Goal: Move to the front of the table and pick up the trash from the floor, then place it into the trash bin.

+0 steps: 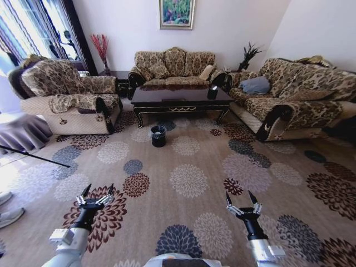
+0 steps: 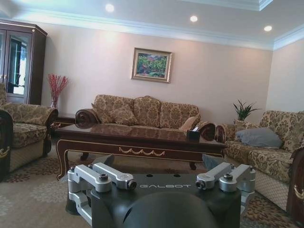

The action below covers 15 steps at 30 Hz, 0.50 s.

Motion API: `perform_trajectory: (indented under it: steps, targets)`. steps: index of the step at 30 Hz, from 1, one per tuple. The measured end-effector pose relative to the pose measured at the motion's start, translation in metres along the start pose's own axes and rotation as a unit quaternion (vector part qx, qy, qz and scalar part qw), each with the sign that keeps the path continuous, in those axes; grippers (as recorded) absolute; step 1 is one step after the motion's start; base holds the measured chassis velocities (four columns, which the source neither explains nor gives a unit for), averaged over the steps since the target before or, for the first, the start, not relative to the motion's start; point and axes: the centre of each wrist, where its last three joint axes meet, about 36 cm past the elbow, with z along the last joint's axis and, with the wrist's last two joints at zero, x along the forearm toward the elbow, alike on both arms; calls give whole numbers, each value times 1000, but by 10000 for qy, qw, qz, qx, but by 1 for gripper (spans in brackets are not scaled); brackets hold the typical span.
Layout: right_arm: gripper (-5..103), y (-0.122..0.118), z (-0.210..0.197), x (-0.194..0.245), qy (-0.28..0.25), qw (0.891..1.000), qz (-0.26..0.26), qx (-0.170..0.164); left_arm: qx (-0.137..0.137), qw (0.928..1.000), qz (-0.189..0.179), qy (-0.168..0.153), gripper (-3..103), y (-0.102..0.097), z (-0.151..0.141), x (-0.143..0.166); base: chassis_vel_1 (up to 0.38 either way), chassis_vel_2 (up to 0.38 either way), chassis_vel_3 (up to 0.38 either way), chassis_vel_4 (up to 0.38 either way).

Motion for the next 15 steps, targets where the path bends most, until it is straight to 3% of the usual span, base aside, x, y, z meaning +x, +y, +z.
perform_trajectory:
  steps: [15]
  targets:
    - [100,0,0,0,0,10000,0,0,0,10000,0,0,100,0,0,0,0,0,0,0]
